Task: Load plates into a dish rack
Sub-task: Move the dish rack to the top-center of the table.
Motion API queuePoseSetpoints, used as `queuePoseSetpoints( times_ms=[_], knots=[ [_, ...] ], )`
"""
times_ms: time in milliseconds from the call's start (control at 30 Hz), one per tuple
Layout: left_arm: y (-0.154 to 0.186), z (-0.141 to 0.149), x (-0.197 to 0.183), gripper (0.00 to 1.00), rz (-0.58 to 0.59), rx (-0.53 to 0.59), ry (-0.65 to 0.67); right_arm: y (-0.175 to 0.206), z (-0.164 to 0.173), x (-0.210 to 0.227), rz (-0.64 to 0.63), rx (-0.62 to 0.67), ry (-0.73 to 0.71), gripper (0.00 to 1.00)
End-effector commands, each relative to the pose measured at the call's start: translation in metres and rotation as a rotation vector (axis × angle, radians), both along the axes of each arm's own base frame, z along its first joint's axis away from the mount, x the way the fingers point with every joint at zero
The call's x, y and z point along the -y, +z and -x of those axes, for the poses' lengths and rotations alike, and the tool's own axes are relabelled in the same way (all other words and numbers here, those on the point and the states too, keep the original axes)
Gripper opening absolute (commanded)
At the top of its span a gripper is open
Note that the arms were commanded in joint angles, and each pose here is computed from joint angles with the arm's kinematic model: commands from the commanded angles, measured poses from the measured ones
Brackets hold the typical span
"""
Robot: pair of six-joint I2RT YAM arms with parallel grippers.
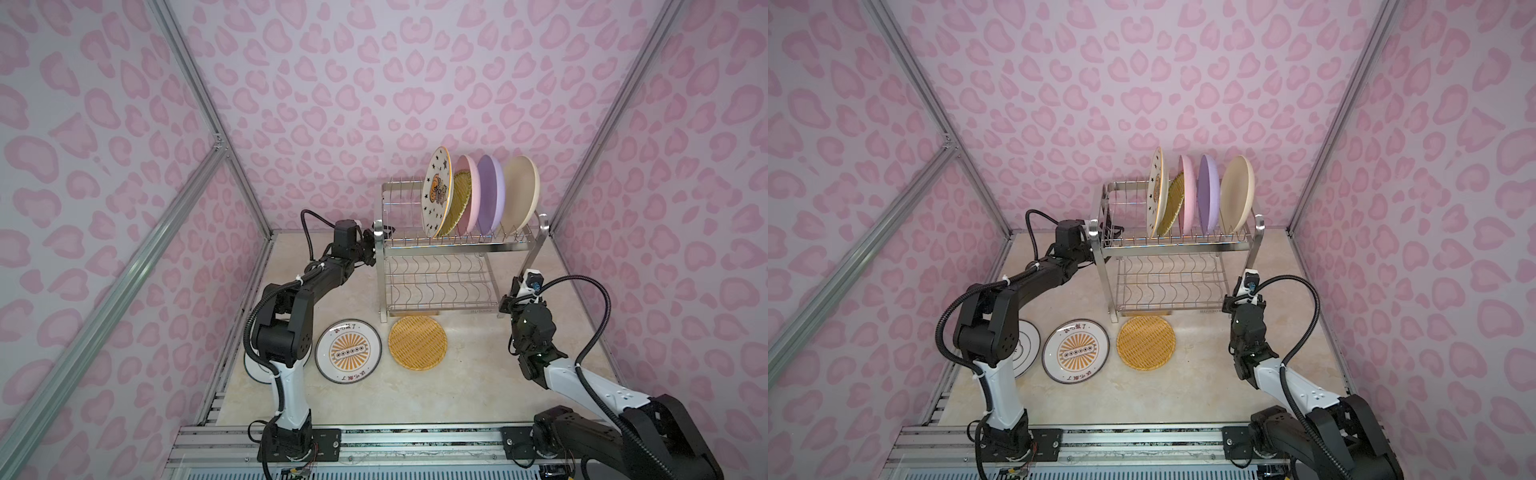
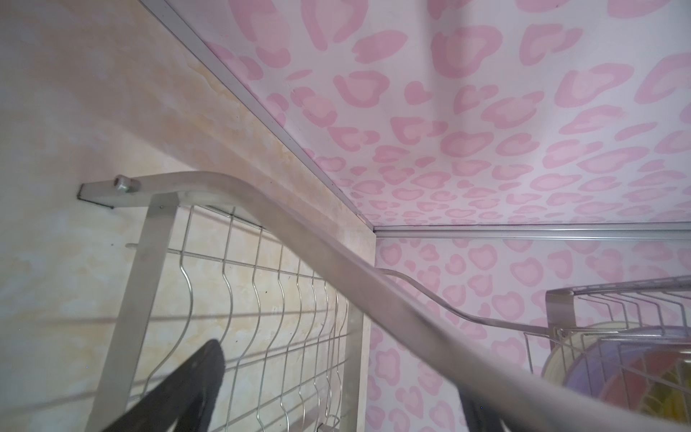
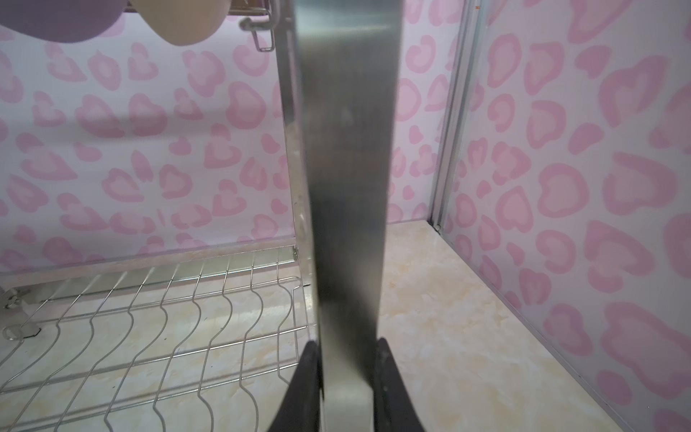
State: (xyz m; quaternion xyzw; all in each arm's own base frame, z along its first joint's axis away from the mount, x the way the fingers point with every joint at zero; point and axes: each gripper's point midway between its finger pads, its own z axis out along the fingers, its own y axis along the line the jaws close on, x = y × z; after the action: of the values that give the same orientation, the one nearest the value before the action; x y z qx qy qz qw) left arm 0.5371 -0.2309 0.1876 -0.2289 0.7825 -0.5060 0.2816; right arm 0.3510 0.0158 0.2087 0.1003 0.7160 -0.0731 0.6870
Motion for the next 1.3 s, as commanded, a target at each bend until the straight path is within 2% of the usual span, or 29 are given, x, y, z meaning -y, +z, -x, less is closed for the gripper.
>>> queuePoseSetpoints(
  times_ms=[0, 367, 667, 767, 800, 967, 1033, 1100, 1267],
  knots=[
    [-0.002, -0.012, 0.006, 0.98, 0.006, 0.004, -0.004, -0.002, 0.016, 0.037, -0.024, 0.008, -0.204, 0.0],
    [0.014, -0.035, 0.044, 0.97, 0.029, 0.049, -0.088, -0.008, 0.029, 0.06, -0.063, -0.003, -0.246, 0.0],
    [0.04, -0.017, 0.046, 0.98, 0.029, 0.108, -0.119, -0.015, 0.022, 0.079, -0.102, -0.025, -0.246, 0.0],
    [0.057, -0.008, 0.043, 0.97, 0.021, 0.143, -0.13, -0.013, 0.021, 0.082, -0.119, -0.02, -0.242, 0.04],
    [0.065, -0.004, 0.042, 0.98, 0.019, 0.159, -0.132, -0.013, 0.02, 0.08, -0.12, -0.021, -0.229, 0.08],
    [0.097, 0.014, 0.028, 0.98, 0.015, 0.212, -0.132, -0.006, 0.019, 0.071, -0.129, -0.015, -0.17, 0.49],
    [0.108, 0.023, 0.019, 0.98, 0.014, 0.229, -0.123, -0.002, 0.018, 0.064, -0.13, -0.018, -0.125, 0.68],
    [0.116, 0.033, 0.009, 0.98, 0.007, 0.241, -0.112, 0.002, 0.02, 0.058, -0.141, -0.019, -0.088, 0.99],
    [0.141, 0.067, -0.018, 0.98, -0.017, 0.288, -0.07, 0.012, 0.029, 0.043, -0.202, -0.014, -0.003, 0.99]
  ],
)
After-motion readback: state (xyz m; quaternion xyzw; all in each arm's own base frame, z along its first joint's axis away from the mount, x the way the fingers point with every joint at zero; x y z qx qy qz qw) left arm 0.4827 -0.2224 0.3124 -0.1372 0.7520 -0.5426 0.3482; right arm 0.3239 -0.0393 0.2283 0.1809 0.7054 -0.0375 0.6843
